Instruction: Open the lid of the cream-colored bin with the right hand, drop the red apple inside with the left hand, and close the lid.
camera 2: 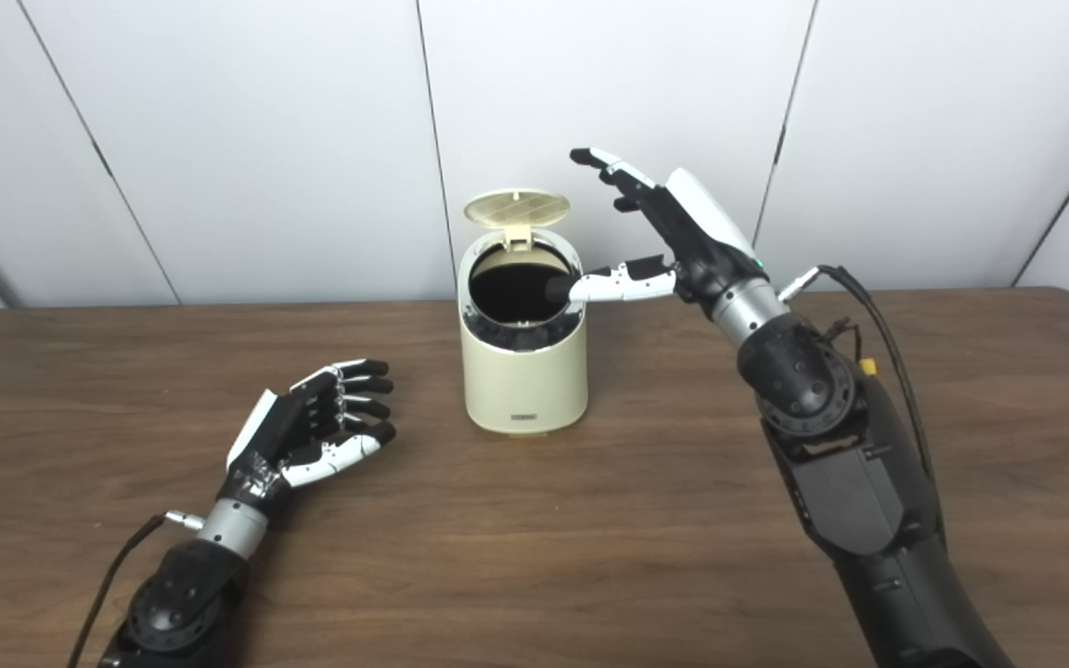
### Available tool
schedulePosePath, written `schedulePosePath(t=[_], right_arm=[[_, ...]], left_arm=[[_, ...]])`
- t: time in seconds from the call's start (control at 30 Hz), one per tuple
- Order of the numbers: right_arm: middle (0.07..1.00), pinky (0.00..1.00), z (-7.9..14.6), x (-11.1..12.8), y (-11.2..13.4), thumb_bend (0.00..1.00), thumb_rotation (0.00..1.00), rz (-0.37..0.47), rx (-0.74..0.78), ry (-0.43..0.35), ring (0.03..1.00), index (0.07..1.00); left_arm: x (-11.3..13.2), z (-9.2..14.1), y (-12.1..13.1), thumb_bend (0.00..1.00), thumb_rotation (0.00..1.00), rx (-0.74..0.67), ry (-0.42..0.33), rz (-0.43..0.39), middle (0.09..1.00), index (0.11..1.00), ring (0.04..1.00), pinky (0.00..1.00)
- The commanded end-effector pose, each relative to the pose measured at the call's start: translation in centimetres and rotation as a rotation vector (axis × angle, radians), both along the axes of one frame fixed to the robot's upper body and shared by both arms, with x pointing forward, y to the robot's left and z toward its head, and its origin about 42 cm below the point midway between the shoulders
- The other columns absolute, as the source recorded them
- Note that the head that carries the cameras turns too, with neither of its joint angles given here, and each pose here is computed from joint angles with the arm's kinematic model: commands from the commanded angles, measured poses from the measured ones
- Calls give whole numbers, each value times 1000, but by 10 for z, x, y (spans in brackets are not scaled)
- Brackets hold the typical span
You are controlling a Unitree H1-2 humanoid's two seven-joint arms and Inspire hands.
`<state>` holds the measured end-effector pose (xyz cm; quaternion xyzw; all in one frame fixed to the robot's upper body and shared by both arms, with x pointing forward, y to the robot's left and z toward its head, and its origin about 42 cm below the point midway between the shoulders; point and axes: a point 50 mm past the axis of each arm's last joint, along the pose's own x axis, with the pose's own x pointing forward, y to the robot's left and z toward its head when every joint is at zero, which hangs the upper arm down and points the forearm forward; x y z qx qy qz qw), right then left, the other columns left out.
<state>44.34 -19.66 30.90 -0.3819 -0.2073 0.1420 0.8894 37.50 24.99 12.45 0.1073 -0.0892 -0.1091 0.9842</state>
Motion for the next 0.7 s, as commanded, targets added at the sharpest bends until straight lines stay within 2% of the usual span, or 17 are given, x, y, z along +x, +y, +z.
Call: schedulePosePath(t=[0.0, 0.17, 0.43, 0.67], right_arm=[[936, 844, 40, 1, 6, 749, 511, 26, -71, -122, 940, 908], [921, 902, 43, -1, 14, 801, 562, 64, -148, -132, 992, 897], [857, 933, 45, -11, 18, 796, 606, 130, -202, -205, 991, 837], [833, 894, 46, -20, 19, 787, 565, 151, -230, -248, 988, 820]], left_arm=[[4, 10, -5, 626, 166, -4, -47, -12, 732, 778, 644, 522], [4, 10, -4, 626, 159, -14, -47, -12, 734, 779, 646, 526], [4, 10, -5, 635, 154, -20, -43, 0, 739, 778, 649, 538], [4, 10, -5, 651, 183, -12, -50, 4, 738, 780, 649, 534]])
